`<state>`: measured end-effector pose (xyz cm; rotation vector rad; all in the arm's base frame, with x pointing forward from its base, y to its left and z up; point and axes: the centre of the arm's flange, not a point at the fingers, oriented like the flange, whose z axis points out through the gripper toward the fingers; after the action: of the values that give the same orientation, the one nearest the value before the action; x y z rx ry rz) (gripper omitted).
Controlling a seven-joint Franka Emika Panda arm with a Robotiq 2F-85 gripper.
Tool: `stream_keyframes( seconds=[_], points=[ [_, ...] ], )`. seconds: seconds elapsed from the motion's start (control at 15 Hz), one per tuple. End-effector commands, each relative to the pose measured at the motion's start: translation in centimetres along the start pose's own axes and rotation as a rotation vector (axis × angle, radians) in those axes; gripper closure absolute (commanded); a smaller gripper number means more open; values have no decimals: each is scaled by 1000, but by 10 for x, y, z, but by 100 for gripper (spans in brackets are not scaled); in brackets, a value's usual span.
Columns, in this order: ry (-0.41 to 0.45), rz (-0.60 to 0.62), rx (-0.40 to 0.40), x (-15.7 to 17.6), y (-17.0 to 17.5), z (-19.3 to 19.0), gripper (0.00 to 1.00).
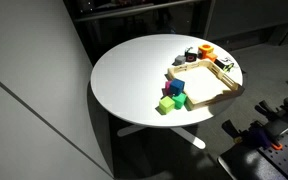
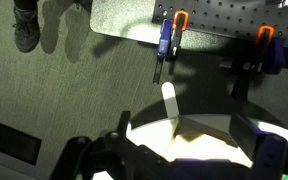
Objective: Pick up the block with the letter a on it and put it in the tray
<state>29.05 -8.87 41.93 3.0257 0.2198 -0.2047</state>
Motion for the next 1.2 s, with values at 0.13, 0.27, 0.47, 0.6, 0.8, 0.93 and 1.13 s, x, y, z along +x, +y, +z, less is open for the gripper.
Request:
stream_keyframes(
  seconds=[0.13,0.27,0.47,0.6,0.8,0.93,1.13],
  points=[
    [0,0,0,0,0,0,0],
    [0,0,0,0,0,0,0],
    [20,10,-5,11,6,-3,0],
    [46,11,-10,21,9,-5,0],
    [96,5,-27,40,12,-7,0],
    [131,7,-34,52,16,-8,0],
    [180,17,-24,71,29,-12,0]
  ],
)
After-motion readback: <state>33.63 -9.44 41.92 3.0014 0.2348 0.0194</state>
